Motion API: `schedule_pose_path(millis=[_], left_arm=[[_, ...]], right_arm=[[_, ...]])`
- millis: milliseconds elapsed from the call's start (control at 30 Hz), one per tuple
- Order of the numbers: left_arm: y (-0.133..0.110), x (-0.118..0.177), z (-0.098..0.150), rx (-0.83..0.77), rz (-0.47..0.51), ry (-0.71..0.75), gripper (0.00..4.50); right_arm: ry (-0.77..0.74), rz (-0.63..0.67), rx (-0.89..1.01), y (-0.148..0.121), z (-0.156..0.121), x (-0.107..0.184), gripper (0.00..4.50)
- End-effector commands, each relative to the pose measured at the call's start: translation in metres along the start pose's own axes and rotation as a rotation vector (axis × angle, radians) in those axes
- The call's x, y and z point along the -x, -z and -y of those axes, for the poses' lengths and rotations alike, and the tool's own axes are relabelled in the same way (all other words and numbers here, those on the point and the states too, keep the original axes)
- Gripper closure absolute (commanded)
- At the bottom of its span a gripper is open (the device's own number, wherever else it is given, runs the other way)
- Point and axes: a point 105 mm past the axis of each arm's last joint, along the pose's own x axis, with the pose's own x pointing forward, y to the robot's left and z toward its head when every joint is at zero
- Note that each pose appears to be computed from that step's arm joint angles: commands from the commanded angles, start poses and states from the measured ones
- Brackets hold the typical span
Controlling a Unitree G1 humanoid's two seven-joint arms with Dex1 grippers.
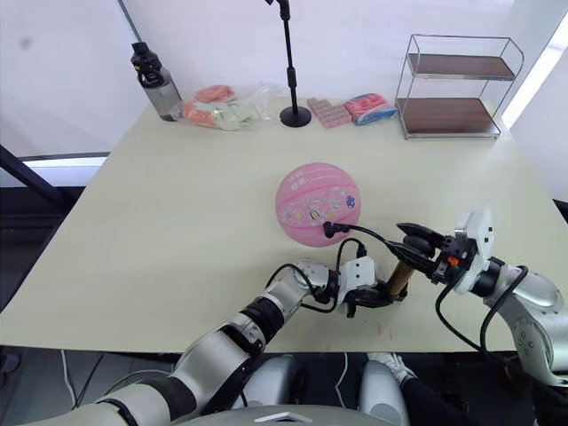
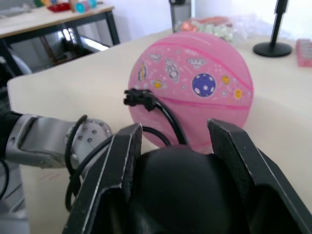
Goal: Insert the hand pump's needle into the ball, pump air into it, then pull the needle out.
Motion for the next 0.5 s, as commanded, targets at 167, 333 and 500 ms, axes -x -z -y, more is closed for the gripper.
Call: schedule_pose_path(millis=[167, 333, 500], left_arm=[[0.039, 0.004, 0.016, 0.085, -0.139, 0.045, 3.43], [0.039, 0.004, 0.015, 0.085, -0.141, 0.045, 3.43], [0.039, 0.004, 0.016, 0.085, -0.14, 0.047, 3.43]], right_arm=[[-0.047, 0.066, -0.013, -0.023, -0.004, 0.001, 2.87], [-0.087, 0.126, 0.051, -0.064, -0.005, 0.008, 2.87], [-0.108, 0.193, 0.107, -0.108, -0.005, 0.02, 2.87]])
